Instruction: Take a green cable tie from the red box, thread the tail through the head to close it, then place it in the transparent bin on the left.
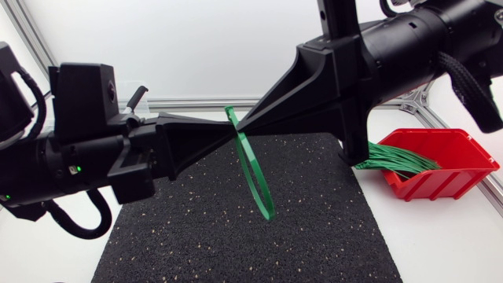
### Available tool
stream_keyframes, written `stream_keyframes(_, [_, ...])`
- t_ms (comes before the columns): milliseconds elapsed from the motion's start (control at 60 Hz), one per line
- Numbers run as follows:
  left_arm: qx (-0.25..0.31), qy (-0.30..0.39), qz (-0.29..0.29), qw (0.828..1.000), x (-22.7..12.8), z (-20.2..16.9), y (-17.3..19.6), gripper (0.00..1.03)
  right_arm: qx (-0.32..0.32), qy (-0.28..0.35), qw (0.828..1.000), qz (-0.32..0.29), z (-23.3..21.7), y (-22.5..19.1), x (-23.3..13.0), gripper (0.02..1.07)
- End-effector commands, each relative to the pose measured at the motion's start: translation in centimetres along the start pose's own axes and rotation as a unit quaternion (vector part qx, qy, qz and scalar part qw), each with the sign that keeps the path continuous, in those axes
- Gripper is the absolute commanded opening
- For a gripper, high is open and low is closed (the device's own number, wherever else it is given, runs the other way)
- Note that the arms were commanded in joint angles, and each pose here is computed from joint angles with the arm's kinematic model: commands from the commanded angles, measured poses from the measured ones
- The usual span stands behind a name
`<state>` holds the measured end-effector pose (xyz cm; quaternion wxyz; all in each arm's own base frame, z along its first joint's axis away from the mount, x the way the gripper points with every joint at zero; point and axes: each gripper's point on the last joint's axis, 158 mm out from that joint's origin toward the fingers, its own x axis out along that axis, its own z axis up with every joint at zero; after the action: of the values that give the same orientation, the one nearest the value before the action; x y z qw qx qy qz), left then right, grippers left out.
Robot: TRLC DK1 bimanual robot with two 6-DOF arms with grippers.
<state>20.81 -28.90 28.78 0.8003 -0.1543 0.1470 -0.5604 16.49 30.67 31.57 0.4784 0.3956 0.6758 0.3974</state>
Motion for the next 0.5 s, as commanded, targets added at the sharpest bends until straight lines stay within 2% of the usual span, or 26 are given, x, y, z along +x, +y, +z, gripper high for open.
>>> stream_keyframes(0, [0.013, -0.004, -0.009, 1.0, -0.1, 0.2, -0.8, 0.04, 0.026, -0.002, 1.0, -0.005, 0.4, -0.8, 0.2, 0.08])
stream_keyframes(233, [0.019, -0.009, -0.012, 1.0, -0.3, 0.4, -1.5, 0.04, 0.027, -0.003, 1.0, -0.005, 0.6, -1.0, 0.3, 0.08])
stream_keyframes(483, [0.08, -0.022, 0.008, 0.997, -0.2, 0.0, -2.9, 0.04, 0.04, -0.008, 0.999, -0.004, 1.2, -1.1, 0.3, 0.08])
